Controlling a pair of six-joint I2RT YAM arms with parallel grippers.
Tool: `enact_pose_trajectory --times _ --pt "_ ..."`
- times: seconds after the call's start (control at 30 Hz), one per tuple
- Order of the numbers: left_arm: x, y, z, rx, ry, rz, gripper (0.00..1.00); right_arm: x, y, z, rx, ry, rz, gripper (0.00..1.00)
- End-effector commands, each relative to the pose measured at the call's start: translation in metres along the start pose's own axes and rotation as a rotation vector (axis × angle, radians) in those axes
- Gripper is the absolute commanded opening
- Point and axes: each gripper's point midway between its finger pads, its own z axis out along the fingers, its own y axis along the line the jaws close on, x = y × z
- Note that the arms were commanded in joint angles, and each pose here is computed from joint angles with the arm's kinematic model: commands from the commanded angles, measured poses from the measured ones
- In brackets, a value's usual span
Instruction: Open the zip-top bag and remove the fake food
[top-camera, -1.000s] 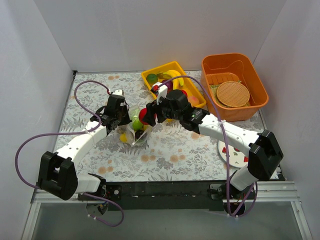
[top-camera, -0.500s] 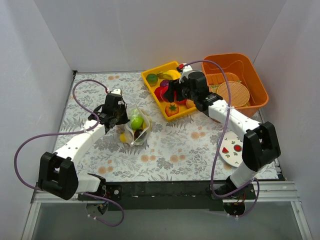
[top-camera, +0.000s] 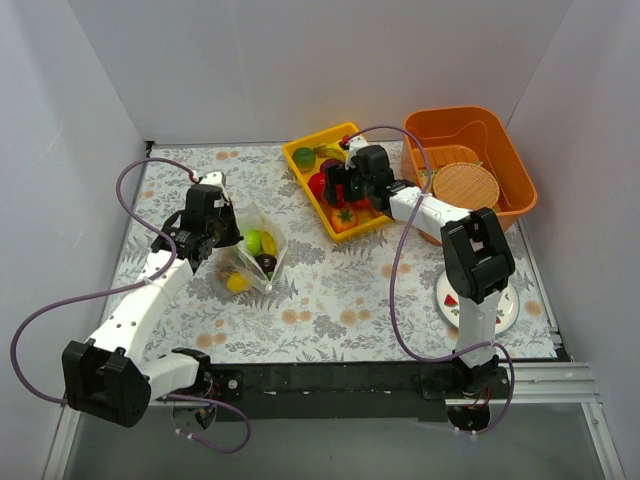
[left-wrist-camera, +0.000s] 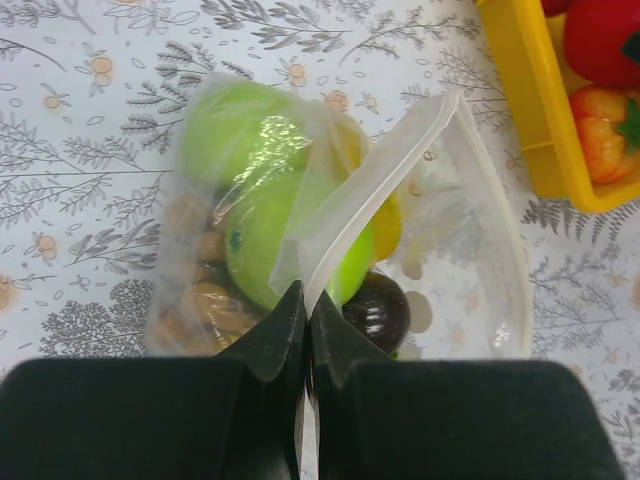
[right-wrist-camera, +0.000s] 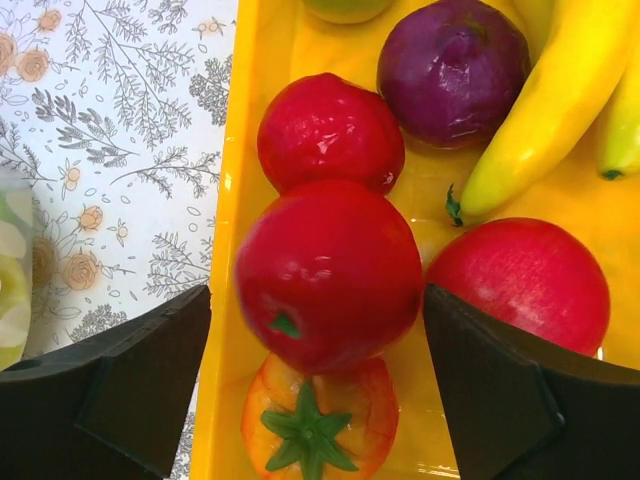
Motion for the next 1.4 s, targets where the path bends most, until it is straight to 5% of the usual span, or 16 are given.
enact_pose_trajectory --times 0.0,0.23,0.33,0.43,0.6,0.83,1.1,1.37 --pt "-0.012 -0.023 -0.019 0.130 -0.017 0.020 0.00 -0.059 0.004 -0.023 0.016 -0.143 -0.046 0.96" --pt "-0.009 -0.046 -0.019 0.250 0.012 -0.021 0.00 -0.075 0.023 -0.069 -0.021 -0.172 -0.030 0.95" --pt "-0.008 -0.055 -0.020 0.294 0.024 -0.043 0.00 -0.067 0.054 -0.108 -0.126 -0.209 -0.005 0.84" --pt "-0.005 -0.063 -0.021 0.325 0.033 -0.050 0.00 -0.050 0.098 -0.147 -0.259 -0.245 -0.007 0.61" --pt "0.001 -0.071 -0.022 0.349 0.047 -0.062 0.00 -0.019 0.192 -0.189 -0.480 -0.258 -0.065 0.52" --pt "-0.009 -0.079 -0.034 0.372 0.001 -0.098 0.00 0.034 0.239 -0.155 -0.548 -0.131 -0.060 0.44" --pt "0.007 -0.085 -0.032 0.401 0.027 -0.126 0.00 0.072 0.263 -0.106 -0.544 -0.016 -0.076 0.45" --pt "0.021 -0.101 -0.025 0.427 0.052 -0.130 0.00 0.107 0.263 -0.075 -0.454 -0.010 -0.065 0.70"
